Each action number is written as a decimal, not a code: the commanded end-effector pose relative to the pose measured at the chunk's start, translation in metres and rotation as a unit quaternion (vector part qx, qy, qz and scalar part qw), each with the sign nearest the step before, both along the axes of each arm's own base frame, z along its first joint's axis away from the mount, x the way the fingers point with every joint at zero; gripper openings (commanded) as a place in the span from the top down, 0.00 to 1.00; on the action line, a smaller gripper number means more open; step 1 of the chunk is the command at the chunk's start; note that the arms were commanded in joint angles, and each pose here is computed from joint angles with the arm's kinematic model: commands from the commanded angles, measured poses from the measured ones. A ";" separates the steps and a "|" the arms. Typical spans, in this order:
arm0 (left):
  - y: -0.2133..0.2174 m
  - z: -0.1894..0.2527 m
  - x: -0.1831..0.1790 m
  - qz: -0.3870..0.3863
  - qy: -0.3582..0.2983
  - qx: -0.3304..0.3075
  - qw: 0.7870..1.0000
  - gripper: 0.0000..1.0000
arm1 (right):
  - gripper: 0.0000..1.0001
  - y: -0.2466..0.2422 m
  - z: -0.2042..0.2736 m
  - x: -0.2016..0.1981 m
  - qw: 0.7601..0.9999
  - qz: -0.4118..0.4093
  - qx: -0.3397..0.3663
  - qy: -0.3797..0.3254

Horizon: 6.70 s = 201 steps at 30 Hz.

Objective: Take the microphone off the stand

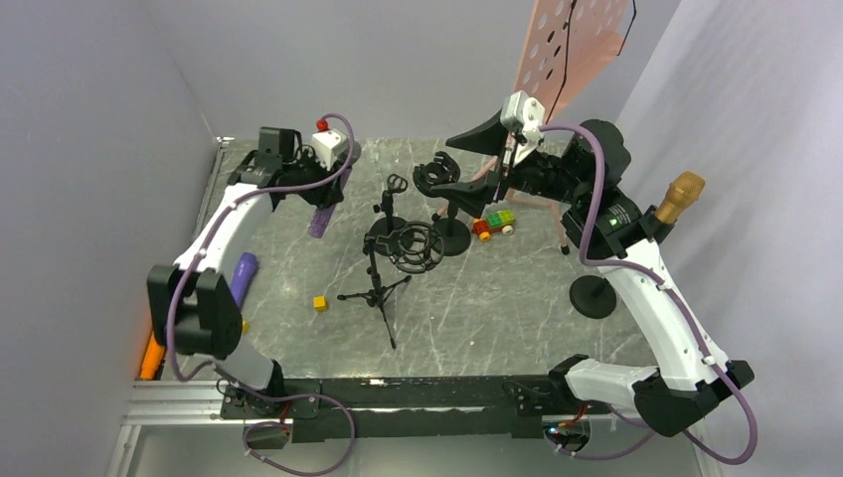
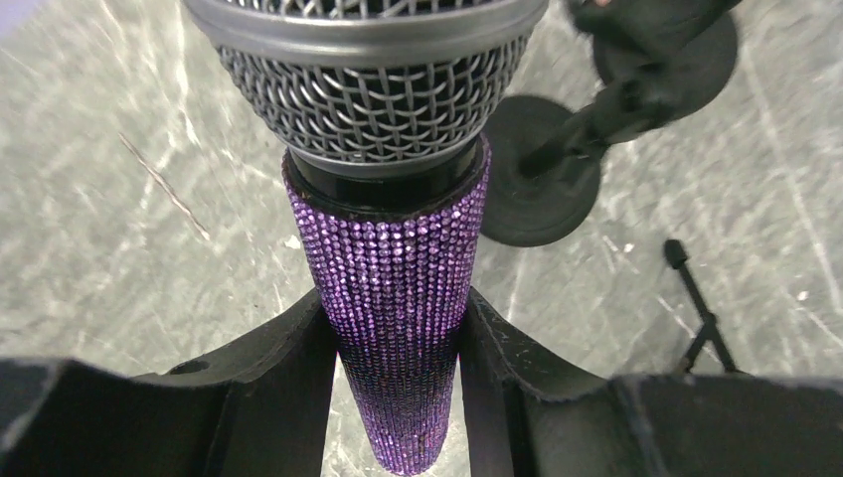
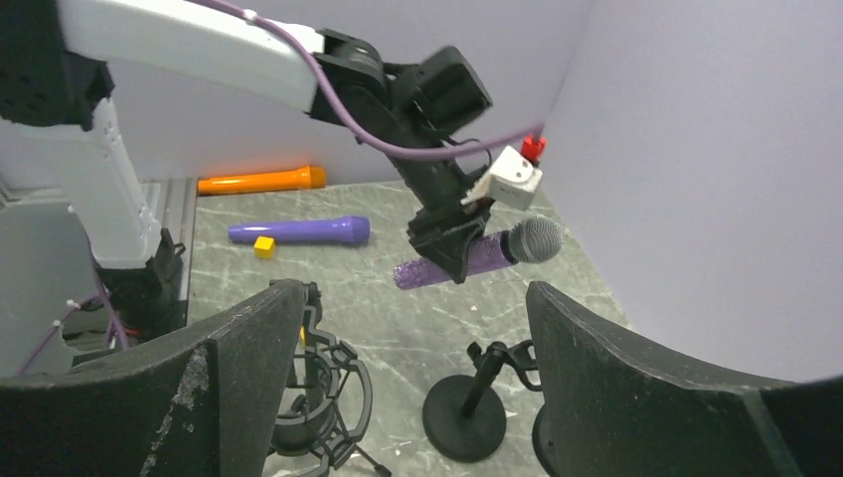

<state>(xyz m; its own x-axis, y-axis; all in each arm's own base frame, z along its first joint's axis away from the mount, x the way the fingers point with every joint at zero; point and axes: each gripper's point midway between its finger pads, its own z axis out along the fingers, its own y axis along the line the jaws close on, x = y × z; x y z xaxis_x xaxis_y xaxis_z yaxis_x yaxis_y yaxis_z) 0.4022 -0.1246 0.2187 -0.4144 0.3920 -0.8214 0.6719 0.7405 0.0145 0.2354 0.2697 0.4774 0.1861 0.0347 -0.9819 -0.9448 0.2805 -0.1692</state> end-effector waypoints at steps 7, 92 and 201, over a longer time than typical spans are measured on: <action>0.005 -0.063 0.063 0.015 0.031 0.037 0.999 1.00 | 0.14 -0.003 -0.022 0.010 0.999 -0.022 -0.024 0.008; -0.072 0.127 -0.148 -0.222 -0.197 -0.026 0.955 0.11 | 0.38 0.030 -0.196 -0.016 0.944 0.051 -0.315 0.077; -0.012 0.143 -0.287 -0.298 -0.152 0.012 0.942 0.01 | 0.31 0.100 -0.292 -0.006 0.912 0.284 -0.206 0.214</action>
<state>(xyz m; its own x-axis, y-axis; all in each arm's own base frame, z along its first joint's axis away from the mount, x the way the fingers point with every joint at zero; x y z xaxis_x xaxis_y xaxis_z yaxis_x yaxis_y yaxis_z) 0.1130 -0.1332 0.3576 0.0789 0.5355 -0.8408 0.9461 0.2255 0.2324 0.2349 0.3559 0.1628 -0.1828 -0.4779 -0.8592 -0.9166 -0.2332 0.3247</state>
